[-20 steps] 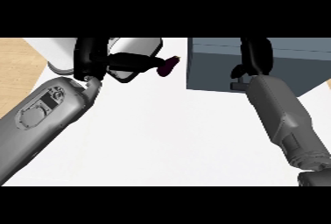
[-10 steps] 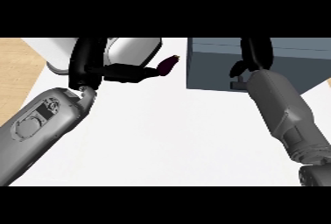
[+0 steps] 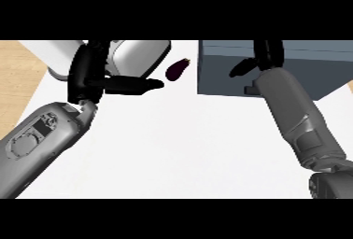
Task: Pick up the can, place it into the drawer and close the drawer
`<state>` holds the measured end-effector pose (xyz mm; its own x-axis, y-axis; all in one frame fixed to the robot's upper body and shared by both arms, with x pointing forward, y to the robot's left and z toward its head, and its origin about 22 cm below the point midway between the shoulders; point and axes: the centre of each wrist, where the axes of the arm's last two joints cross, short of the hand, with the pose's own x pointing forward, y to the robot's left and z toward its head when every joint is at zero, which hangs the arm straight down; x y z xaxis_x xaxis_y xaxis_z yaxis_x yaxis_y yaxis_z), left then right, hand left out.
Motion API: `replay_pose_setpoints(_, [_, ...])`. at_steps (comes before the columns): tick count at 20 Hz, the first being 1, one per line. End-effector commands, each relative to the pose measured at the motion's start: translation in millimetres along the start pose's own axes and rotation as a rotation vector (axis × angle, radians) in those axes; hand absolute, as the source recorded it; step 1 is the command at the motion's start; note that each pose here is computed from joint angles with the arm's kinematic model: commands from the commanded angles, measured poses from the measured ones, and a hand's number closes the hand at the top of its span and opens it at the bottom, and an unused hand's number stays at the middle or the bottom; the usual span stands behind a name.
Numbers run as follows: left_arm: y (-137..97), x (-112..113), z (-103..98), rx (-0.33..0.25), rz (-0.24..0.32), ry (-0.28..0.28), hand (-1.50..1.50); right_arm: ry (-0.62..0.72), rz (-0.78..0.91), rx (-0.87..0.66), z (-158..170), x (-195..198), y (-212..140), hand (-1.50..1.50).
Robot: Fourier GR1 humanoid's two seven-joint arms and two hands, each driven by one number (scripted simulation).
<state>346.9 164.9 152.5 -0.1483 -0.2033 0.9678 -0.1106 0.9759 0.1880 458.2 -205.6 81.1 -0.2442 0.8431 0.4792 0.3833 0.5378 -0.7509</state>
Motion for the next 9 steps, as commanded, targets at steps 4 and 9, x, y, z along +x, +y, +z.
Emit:
replay_pose_setpoints(4, [16,-23,9,0.033,-0.009,0.029,-1.50,0.099,-0.432,-0.089,-14,38,8,-1.50])
replay_pose_setpoints(9, [25,-24,9,0.030,0.003,-0.004,-1.50,0.089,-0.468,-0.108,-31,41,-11,-1.50])
